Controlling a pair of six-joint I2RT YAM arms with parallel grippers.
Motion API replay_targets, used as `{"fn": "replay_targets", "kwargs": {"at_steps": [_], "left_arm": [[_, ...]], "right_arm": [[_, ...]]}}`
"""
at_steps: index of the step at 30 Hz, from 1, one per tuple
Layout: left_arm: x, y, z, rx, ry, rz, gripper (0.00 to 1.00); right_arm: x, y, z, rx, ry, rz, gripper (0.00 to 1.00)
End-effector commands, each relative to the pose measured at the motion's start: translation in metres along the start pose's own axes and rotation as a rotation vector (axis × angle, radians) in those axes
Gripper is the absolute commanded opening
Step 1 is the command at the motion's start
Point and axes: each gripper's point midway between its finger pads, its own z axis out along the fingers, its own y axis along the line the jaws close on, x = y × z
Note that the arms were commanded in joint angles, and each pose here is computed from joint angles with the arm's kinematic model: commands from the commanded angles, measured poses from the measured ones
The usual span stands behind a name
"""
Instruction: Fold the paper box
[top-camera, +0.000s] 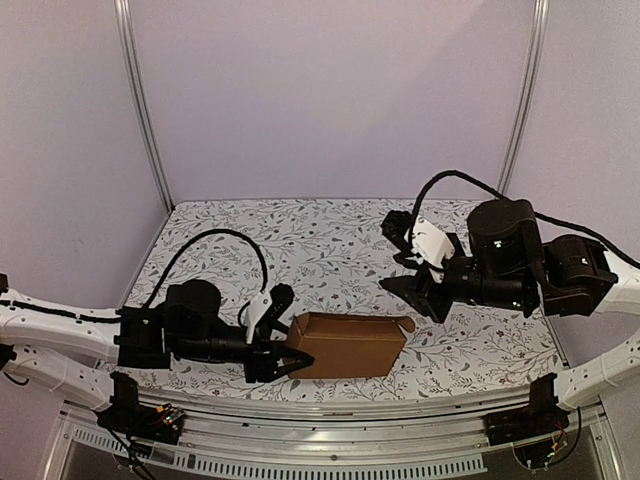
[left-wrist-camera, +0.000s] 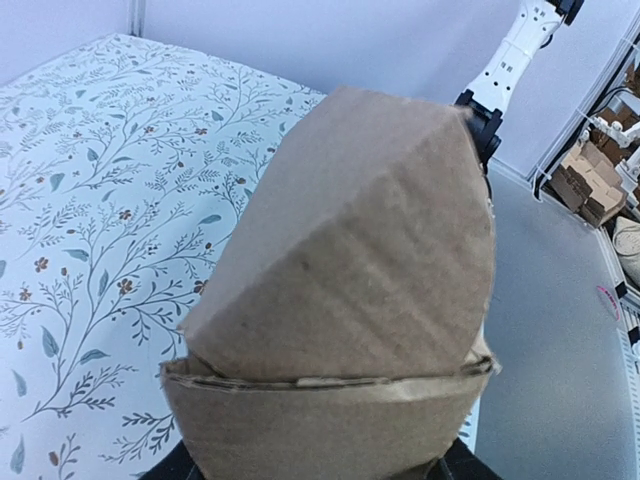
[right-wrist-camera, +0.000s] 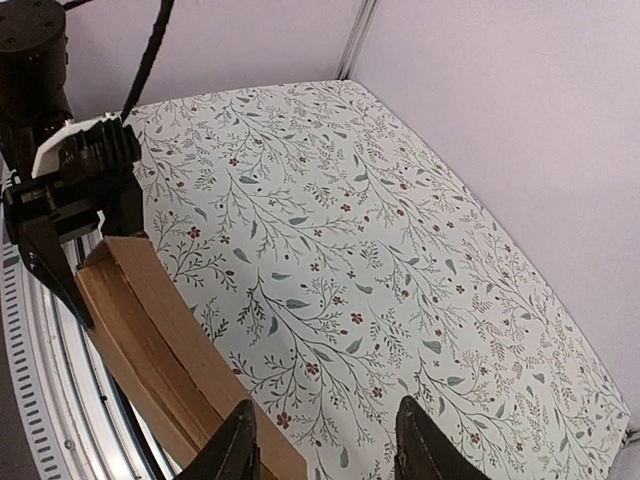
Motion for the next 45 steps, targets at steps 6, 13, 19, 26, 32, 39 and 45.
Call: {"fn": "replay_targets", "kwargs": {"at_steps": [6, 13, 19, 26, 32, 39, 45], "left_arm": [[-0.027, 0.003, -0.018, -0.02, -0.139, 0.018, 0.03], [-0.033, 0.003, -0.029, -0.036, -0.155, 0.05, 0.0], [-0.034, -0.006, -0.039, 0.013, -0.172, 0.06, 0.0], [-0.034, -0.013, -0.047, 0.045, -0.186, 0.07, 0.0], [-0.031, -0.015, -0.046, 0.06, -0.171, 0.073, 0.0], [-0.032, -0.016, -0.048, 0.063, -0.176, 0.077, 0.0], [-0.031, -0.016, -0.048, 0.063, -0.173, 0.081, 0.0]], "right_arm": [[0.1, -0.016, -0.026, 0.048, 0.147, 0.17, 0.42], [0.109, -0.006, -0.037, -0.032, 0.101, 0.199, 0.39], [0.089, 0.0, -0.041, -0.096, 0.034, 0.201, 0.37], [0.062, 0.005, -0.042, -0.143, -0.026, 0.191, 0.33], [0.044, 0.01, -0.036, -0.173, -0.044, 0.172, 0.3], [0.04, 0.012, -0.029, -0.174, -0.027, 0.152, 0.19], [0.039, 0.012, -0.029, -0.175, -0.023, 0.155, 0.06]]}}
